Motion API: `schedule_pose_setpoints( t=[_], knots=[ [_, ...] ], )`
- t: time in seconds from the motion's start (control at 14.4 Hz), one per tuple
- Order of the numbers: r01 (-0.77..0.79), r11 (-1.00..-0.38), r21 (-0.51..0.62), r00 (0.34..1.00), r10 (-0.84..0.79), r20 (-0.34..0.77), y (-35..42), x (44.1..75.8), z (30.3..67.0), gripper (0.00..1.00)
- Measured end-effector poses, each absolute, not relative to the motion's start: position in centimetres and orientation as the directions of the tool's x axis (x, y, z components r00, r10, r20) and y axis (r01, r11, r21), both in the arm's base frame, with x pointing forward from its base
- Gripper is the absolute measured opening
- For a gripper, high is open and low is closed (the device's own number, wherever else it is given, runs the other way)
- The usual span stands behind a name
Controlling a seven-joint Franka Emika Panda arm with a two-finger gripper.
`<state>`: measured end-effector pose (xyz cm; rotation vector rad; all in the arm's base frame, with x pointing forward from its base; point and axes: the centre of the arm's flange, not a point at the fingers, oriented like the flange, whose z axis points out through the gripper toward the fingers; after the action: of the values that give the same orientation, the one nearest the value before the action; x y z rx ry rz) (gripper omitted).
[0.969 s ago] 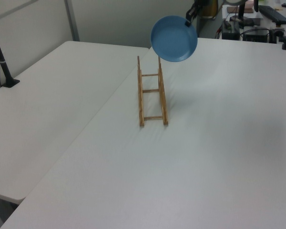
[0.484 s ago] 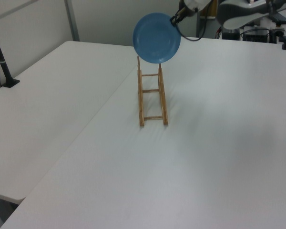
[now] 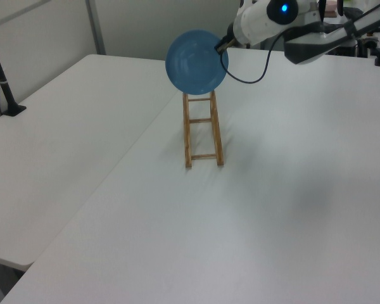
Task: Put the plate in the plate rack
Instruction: 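Carry the upright plate over the wooden rack and lower it between pegs, then open the gripper and withdraw it from the plate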
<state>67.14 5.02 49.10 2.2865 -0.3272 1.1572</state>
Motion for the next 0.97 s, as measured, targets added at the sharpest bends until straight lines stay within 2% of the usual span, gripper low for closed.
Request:
schedule_pose_setpoints(
  t=[0.28,0.55,0.97],
  knots=[
    [-0.427,-0.807,0.408,0.620,0.068,0.782,5.7,67.5,46.6,0.06],
    [-0.430,-0.806,0.406,0.612,0.071,0.787,6.4,67.5,45.0,0.07],
    [-0.475,-0.810,0.344,0.578,0.007,0.816,6.4,67.5,45.3,0.63]
  ],
)
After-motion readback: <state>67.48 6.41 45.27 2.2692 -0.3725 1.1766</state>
